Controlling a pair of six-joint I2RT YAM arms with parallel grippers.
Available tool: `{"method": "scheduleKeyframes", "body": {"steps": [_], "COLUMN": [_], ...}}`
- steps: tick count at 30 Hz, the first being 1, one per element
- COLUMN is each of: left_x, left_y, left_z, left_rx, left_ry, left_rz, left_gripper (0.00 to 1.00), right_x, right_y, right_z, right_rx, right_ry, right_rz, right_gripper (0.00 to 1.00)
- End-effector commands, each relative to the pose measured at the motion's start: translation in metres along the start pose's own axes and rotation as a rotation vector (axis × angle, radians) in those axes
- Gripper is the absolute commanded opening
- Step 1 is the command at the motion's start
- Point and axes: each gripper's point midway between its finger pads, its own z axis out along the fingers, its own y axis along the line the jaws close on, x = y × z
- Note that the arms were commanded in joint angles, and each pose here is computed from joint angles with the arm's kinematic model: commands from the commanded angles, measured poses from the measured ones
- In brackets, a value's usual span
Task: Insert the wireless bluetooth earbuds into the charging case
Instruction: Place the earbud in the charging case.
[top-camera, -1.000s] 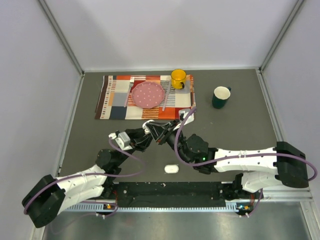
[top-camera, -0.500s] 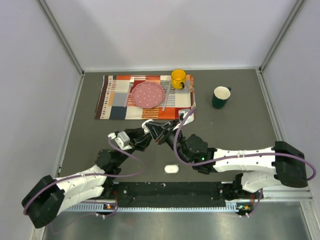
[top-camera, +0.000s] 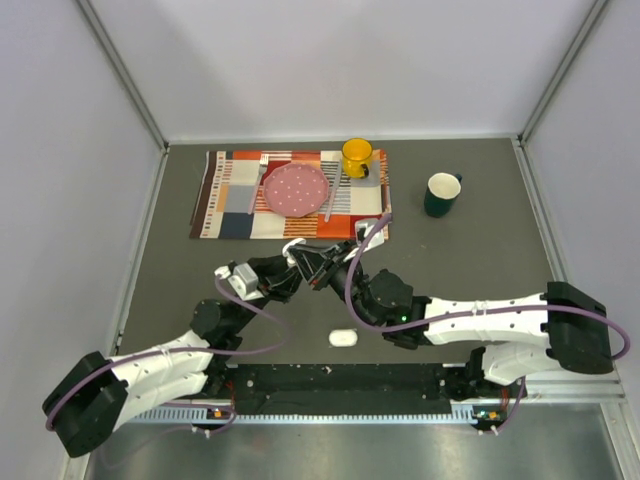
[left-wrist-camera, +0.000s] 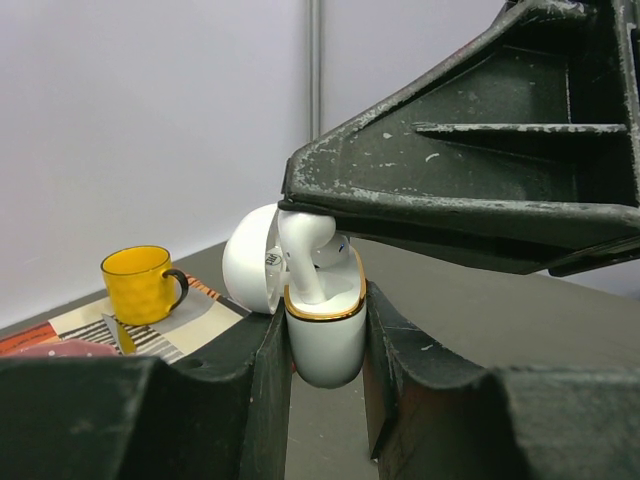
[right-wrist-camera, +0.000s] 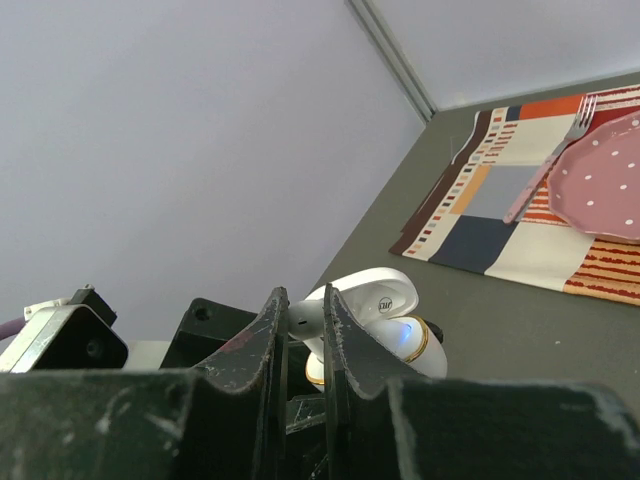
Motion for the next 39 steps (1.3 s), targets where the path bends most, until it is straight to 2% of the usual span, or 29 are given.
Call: {"method": "scheduleKeyframes", "body": {"steps": [1,14,20,21,23,30,39], "left_x": [-0.052,-0.058,-0.054,-0.052,-0.051,-0.042,-0.04], "left_y": [0.002,0.001,-0.002,-0.002,-0.002,-0.001,0.0], "left_z": [0.004,0.001,0.001,0.001,0.0,-0.002,-0.006], "left_rx": [-0.019,-0.02,-0.001,-0.002,-0.001,-0.006,-0.012], "left_ry": [-0.192,-0.216,-0.201,-0.193,-0.187,-0.152,-0.142], "left_rz": [0.017,0.026,0.031,0.03,0.032,0.042,0.047], "left_gripper": [0.0,0.0,0.0,0.0,0.0,0.0,0.0], "right_x": [0.004,0.012,0.009,0.007,0.0,-0.024,-0.052], "right_y": [0.013,-0.001,0.003,0.004,0.009,0.028,0.047], "right_z": [-0.003,-0.002,0.0,0.001,0.002,0.005,0.006], "right_rx": [-0.006,0.069,0.071,0.071,0.061,0.018,-0.021], "right_ry": [0.005,0.022,0.031,0.028,0.022,-0.009,-0.052], "right_rz": [-0.02,-0.103,-0.125,-0.126,-0.136,-0.173,-0.178], "right_gripper": [0.0,0.02,0.14,0.18,0.2,0.38,0.43]}}
